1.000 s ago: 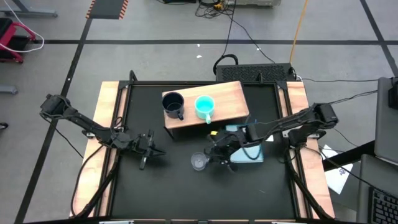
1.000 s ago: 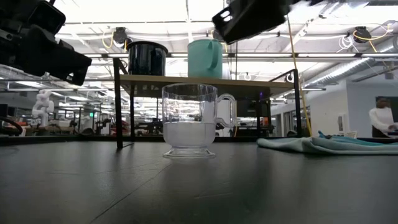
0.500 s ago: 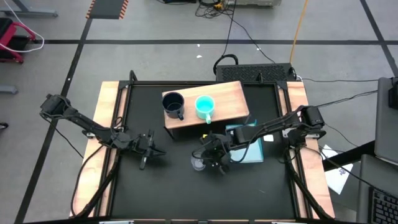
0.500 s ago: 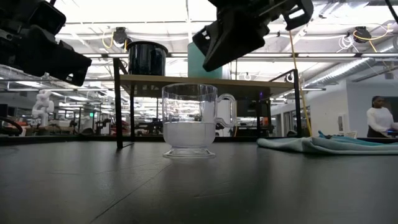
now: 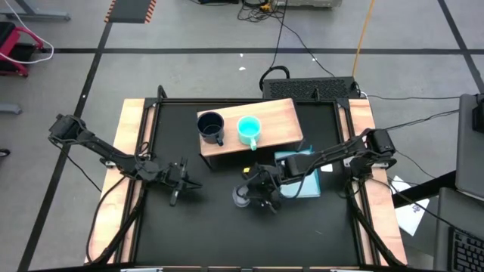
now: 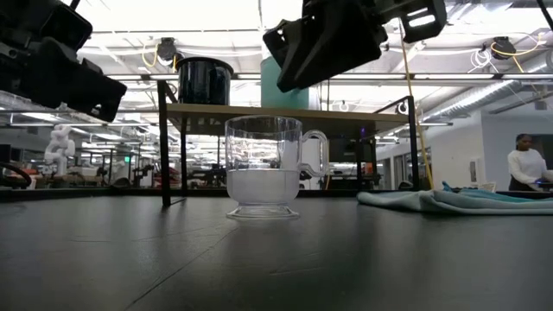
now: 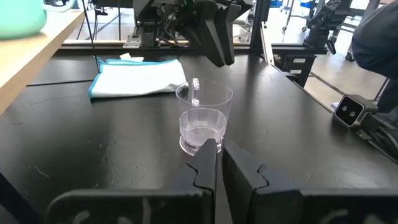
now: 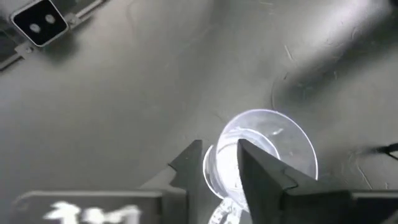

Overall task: Stack small to large cups/mugs on shelf
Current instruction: Put the transparent mug on the shelf

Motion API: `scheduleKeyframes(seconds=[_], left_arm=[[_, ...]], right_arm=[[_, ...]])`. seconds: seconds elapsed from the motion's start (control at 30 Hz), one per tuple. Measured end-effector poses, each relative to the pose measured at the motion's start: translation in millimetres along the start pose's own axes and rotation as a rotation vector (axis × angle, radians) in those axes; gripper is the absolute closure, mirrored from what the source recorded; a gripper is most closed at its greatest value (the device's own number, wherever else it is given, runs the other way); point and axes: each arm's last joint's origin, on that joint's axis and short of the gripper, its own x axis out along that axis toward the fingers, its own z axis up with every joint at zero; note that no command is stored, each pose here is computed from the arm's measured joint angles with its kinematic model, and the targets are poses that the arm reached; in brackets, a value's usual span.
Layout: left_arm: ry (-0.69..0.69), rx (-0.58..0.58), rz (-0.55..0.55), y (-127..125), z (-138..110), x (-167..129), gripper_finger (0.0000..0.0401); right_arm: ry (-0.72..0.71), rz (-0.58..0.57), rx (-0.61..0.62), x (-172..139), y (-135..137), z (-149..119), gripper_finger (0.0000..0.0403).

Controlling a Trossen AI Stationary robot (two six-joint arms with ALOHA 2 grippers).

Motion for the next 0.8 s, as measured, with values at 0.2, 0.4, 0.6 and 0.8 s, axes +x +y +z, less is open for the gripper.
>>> scheduleKeyframes(seconds=[0.2, 0.4, 0.6, 0.8], left_arm=[[0.015, 0.002, 0.002, 0, -2, 0, 0.0375], [0.015, 0.002, 0.002, 0, -1, 0, 0.0375], [0.015, 0.002, 0.002, 0, -1, 0, 0.0375], [0.017, -0.004, 0.002, 0, -2, 0, 0.0375]], right_arm=[[-0.005, -0.003, -0.001, 0, 0, 0, 0.0264], [-0.019, -0.01, -0.005, 0, -1, 2, 0.0258], [0.008, 0.003, 0.01, 18, -2, -6, 0.0258], [0.012, 0.001, 0.014, 22, -3, -7, 0.0258]])
